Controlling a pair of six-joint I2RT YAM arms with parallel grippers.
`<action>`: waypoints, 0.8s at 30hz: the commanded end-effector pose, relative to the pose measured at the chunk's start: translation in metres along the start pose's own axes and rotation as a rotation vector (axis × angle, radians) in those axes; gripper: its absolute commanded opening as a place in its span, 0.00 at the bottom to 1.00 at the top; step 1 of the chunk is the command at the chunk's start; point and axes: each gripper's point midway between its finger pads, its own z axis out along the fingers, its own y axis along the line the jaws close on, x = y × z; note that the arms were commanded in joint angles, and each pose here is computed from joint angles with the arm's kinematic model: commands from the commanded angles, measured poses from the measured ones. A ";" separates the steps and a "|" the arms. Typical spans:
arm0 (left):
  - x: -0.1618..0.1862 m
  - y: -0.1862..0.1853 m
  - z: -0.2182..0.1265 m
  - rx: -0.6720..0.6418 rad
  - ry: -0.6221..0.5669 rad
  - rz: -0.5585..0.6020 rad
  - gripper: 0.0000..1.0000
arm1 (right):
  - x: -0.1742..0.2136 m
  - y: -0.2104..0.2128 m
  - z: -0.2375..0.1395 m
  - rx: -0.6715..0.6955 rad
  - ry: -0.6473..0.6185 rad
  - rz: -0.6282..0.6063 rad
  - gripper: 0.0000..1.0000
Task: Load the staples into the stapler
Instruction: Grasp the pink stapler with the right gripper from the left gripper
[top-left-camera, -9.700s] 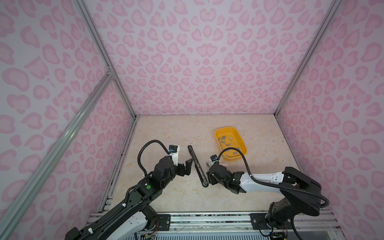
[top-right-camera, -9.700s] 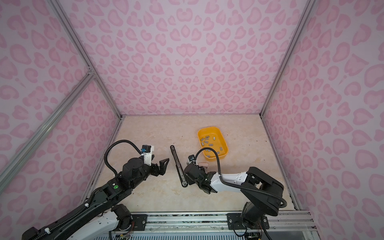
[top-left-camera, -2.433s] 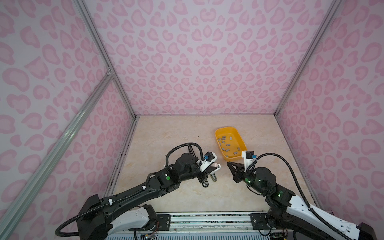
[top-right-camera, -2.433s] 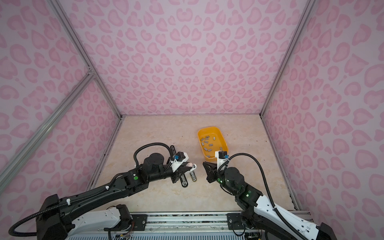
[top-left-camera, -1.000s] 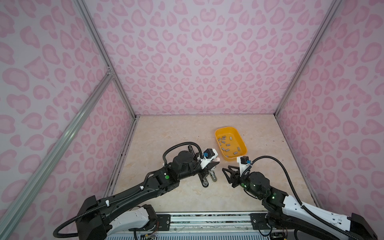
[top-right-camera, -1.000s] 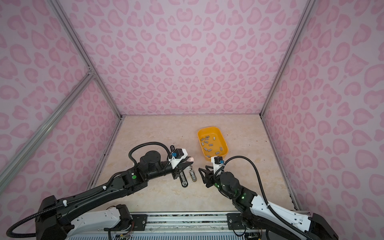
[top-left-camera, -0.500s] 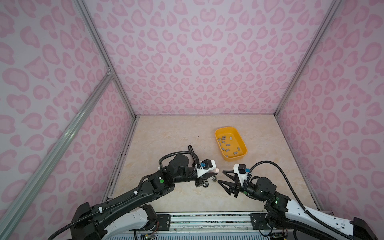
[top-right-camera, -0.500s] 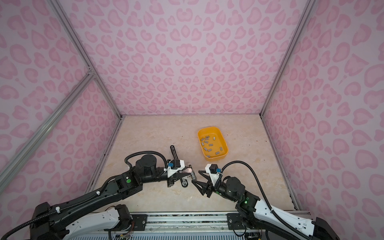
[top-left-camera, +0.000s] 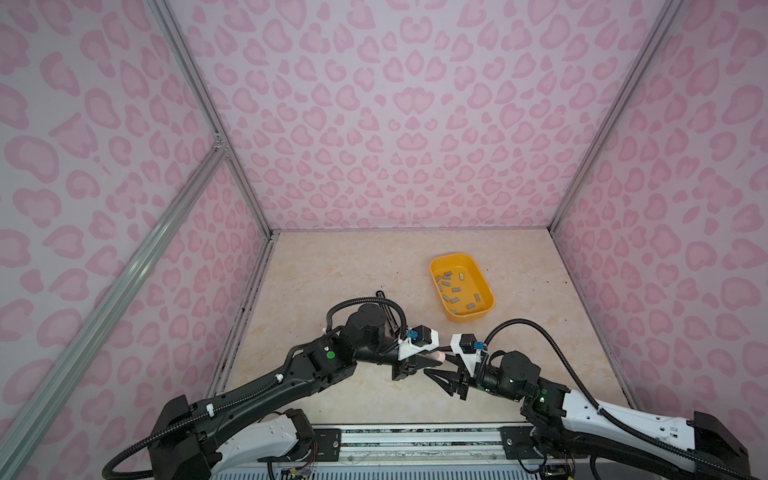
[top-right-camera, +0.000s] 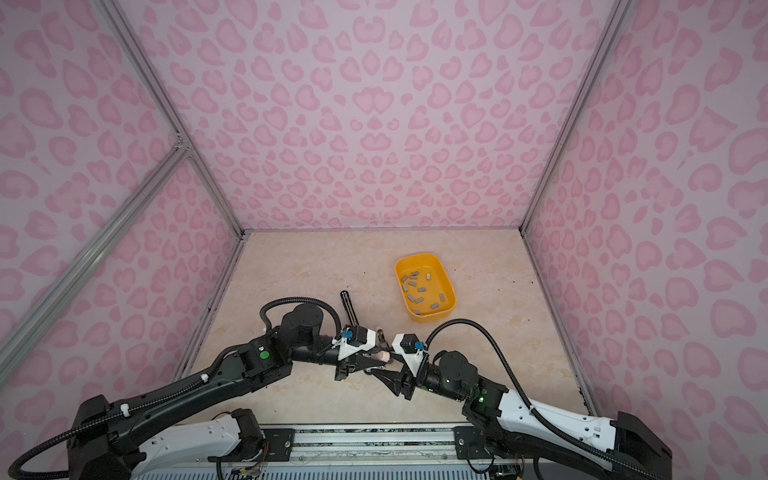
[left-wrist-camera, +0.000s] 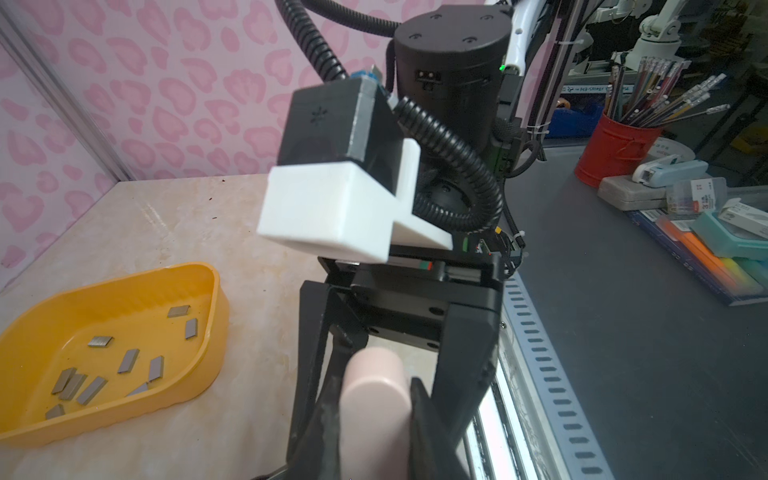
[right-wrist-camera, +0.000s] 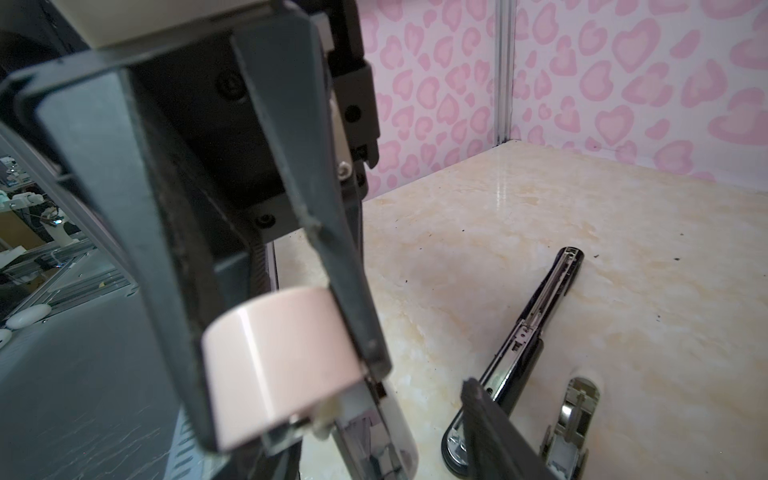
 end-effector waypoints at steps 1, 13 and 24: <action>-0.010 -0.009 -0.001 0.056 -0.030 0.023 0.04 | -0.009 0.011 0.001 -0.055 -0.037 -0.028 0.54; -0.011 -0.011 0.000 0.076 -0.029 0.020 0.04 | -0.013 0.024 0.002 -0.127 -0.054 -0.044 0.33; -0.012 0.008 -0.003 -0.046 -0.037 -0.011 0.43 | -0.012 0.008 0.002 -0.034 -0.050 -0.011 0.15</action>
